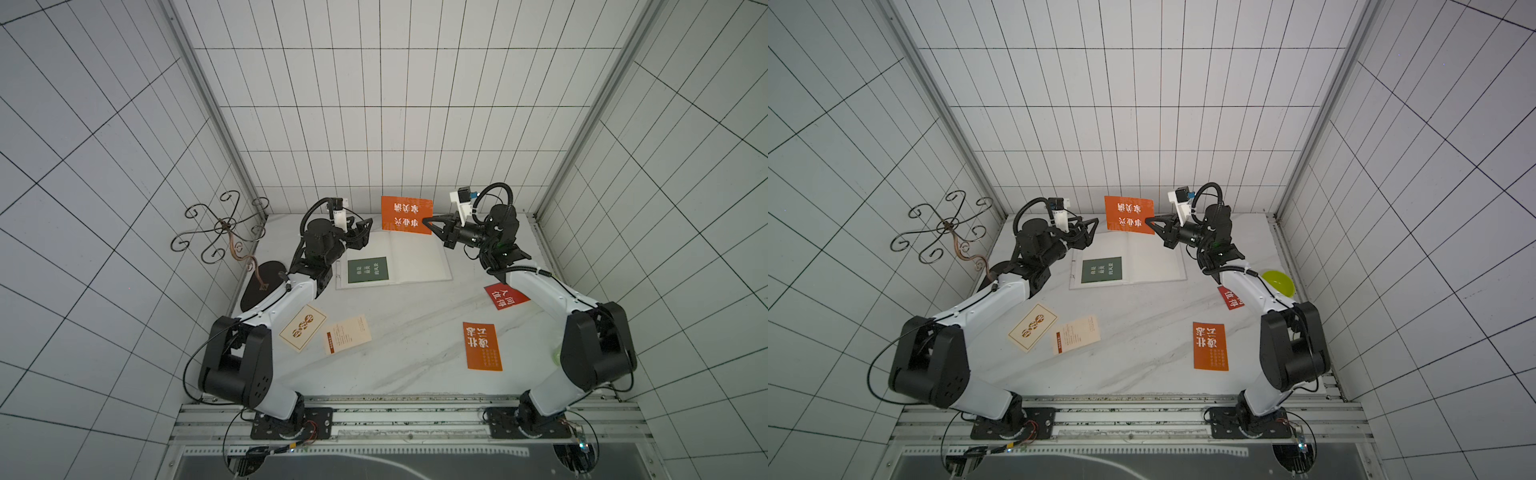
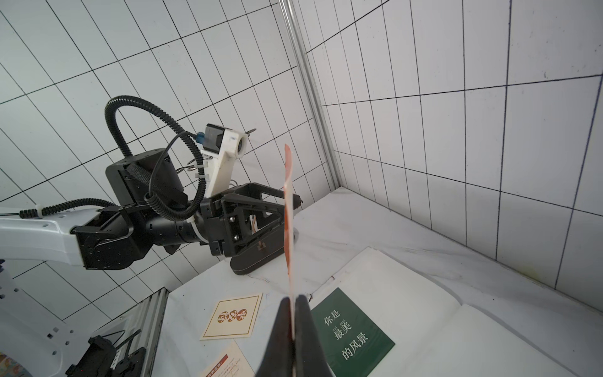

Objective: Place the photos into the photo albums
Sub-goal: Insert the photo into the photo album.

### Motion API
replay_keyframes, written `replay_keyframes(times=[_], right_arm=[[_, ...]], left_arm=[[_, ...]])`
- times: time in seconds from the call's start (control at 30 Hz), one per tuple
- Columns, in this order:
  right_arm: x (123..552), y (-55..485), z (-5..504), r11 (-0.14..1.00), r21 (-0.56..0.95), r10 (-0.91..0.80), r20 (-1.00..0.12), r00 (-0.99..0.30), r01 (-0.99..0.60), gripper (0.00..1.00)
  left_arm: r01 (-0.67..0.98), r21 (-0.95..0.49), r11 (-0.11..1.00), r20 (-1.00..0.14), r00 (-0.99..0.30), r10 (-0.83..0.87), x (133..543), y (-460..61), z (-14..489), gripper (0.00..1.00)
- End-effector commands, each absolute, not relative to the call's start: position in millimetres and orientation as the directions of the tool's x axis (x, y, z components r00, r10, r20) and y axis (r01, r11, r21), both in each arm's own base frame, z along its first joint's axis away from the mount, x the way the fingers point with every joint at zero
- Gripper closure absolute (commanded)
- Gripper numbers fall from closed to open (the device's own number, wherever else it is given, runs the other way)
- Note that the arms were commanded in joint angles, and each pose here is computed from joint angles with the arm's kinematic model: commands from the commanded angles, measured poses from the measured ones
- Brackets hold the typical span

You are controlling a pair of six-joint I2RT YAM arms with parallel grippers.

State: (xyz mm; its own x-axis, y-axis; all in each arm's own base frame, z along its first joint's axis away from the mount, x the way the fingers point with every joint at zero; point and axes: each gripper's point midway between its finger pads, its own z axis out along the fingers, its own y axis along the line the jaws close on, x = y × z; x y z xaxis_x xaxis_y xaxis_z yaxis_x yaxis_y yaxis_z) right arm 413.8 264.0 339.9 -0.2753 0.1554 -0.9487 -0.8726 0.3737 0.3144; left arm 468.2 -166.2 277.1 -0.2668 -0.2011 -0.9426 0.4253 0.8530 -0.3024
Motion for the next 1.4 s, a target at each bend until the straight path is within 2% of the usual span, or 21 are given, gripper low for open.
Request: replay_keyframes(times=[0.0,0.27,0.57,0.8,1.0,1.37], right_arm=[[432.5,265.4,375.7,0.369,0.273,0.198,-0.957,-0.212,-0.888,1.00],[467.8,275.9,333.9,0.355,0.409,0.208,-0.911,-0.356,-0.841,1.00],[501.0,279.0,293.5,0.409,0.510,0.203,-0.859,-0.469,-0.757,1.00],[531.9,268.9,248.8,0.531,0.601,0.224,-0.779,-0.585,-0.598,1.00],[544.4,259.8,210.8,0.581,0.670,0.252,-0.688,-0.681,-0.462,1.00],[563.7,253.2,155.2,0.643,0.698,0.246,-0.578,-0.778,-0.315,1.00]], left_arm=[[0.444,-0.339,0.829,-0.933,-0.274,-0.234,482.1,-162.9,276.8,0.34],[0.384,-0.489,0.783,-0.850,-0.411,-0.329,508.6,-146.9,234.9,0.39],[0.307,-0.503,0.808,-0.811,-0.491,-0.319,517.5,-142.9,198.5,0.40],[0.213,-0.508,0.834,-0.769,-0.550,-0.328,521.8,-134.7,168.3,0.42],[0.171,-0.507,0.845,-0.740,-0.588,-0.325,520.6,-134.5,149.9,0.42],[0.149,-0.528,0.836,-0.692,-0.647,-0.322,521.1,-143.2,117.1,0.42]])
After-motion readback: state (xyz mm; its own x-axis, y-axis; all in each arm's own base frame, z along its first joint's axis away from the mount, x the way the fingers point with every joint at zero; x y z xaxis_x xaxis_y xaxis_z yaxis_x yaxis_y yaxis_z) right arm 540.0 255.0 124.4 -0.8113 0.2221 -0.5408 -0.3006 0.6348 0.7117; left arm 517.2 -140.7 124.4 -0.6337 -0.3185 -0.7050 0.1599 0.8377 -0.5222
